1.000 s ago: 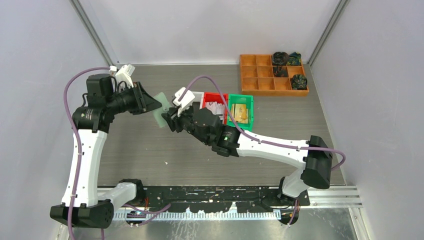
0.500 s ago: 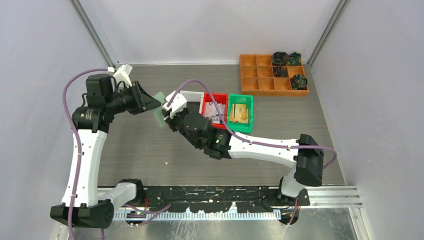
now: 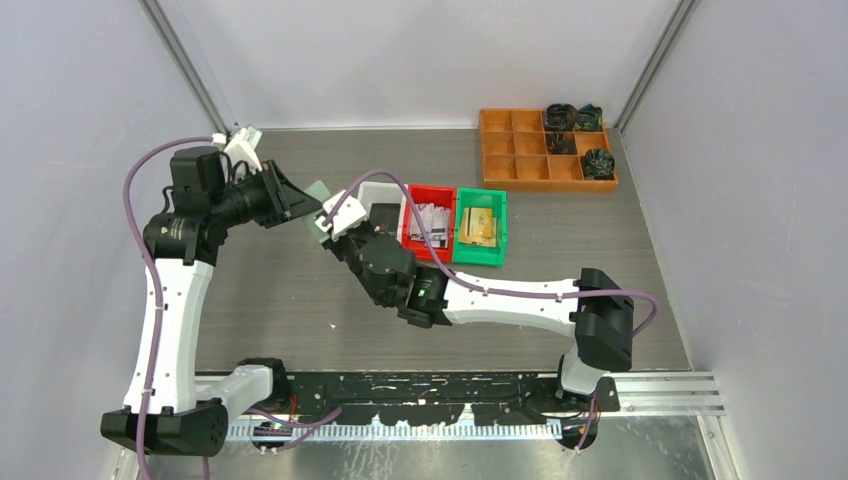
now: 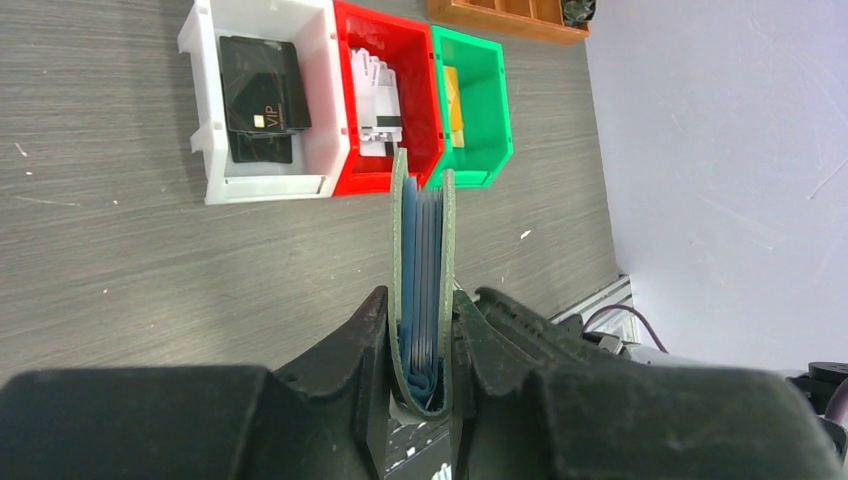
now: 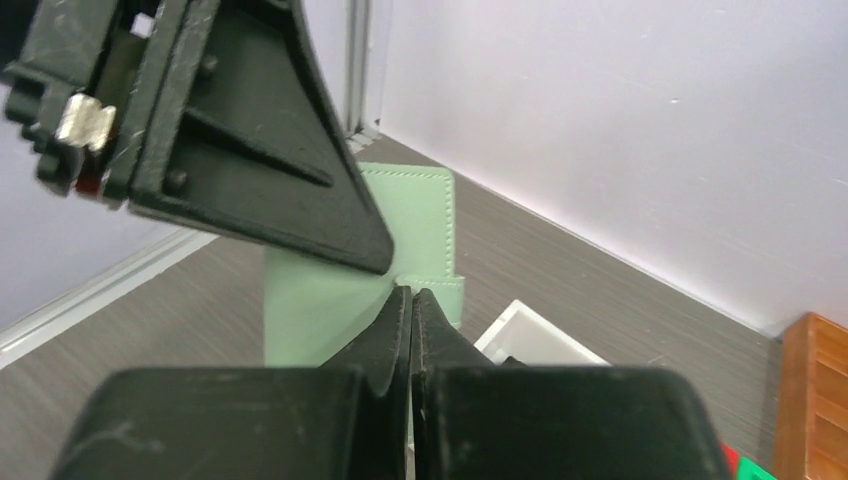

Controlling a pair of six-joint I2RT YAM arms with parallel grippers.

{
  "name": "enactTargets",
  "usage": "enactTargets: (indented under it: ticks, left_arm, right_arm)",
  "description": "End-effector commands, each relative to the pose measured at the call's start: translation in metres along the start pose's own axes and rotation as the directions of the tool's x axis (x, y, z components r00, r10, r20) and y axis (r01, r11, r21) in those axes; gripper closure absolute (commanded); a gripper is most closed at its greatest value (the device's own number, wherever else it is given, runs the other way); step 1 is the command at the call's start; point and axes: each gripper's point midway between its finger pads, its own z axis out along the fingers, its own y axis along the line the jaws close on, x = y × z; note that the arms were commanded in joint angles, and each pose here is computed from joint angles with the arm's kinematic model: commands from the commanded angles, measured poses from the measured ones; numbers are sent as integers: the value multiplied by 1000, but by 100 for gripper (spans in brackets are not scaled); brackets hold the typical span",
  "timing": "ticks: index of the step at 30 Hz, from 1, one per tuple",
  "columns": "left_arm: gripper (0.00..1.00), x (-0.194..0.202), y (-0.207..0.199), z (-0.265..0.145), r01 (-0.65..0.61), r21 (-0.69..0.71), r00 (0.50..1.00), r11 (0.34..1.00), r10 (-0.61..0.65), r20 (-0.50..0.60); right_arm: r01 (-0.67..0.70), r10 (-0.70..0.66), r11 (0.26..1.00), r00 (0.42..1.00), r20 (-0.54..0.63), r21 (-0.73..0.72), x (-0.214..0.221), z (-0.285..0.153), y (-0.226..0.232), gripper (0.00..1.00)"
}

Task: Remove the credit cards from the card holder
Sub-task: Open the card holder at the center of the board.

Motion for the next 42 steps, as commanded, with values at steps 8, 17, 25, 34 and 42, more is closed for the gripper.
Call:
enactTargets:
  ticks: [8, 17, 25, 34, 42]
  left_arm:
    - [100, 6, -30, -19, -75, 115, 997, 991, 78, -19]
    - [100, -1, -44, -28, -231, 175, 973, 957, 231, 24]
    - [100, -4, -73, -38, -279, 317, 960, 906, 275, 60]
    - [100, -4, -108, -57, -278, 470, 958, 838, 276, 75]
    - [100, -1, -115, -63, -268, 495, 961, 827, 267, 73]
  right_arm:
    - [-153, 124, 948, 985, 119, 280, -42, -2, -85, 99]
    - [-614, 614, 785, 789, -26, -77, -31, -34, -108, 26]
    - [-722, 732, 593, 668, -137, -356, -42, -81, -84, 3]
    - [-740, 814, 371, 550, -186, -561, -69, -79, -52, 0]
    - [-733, 831, 343, 529, -174, -587, -83, -62, -46, 2]
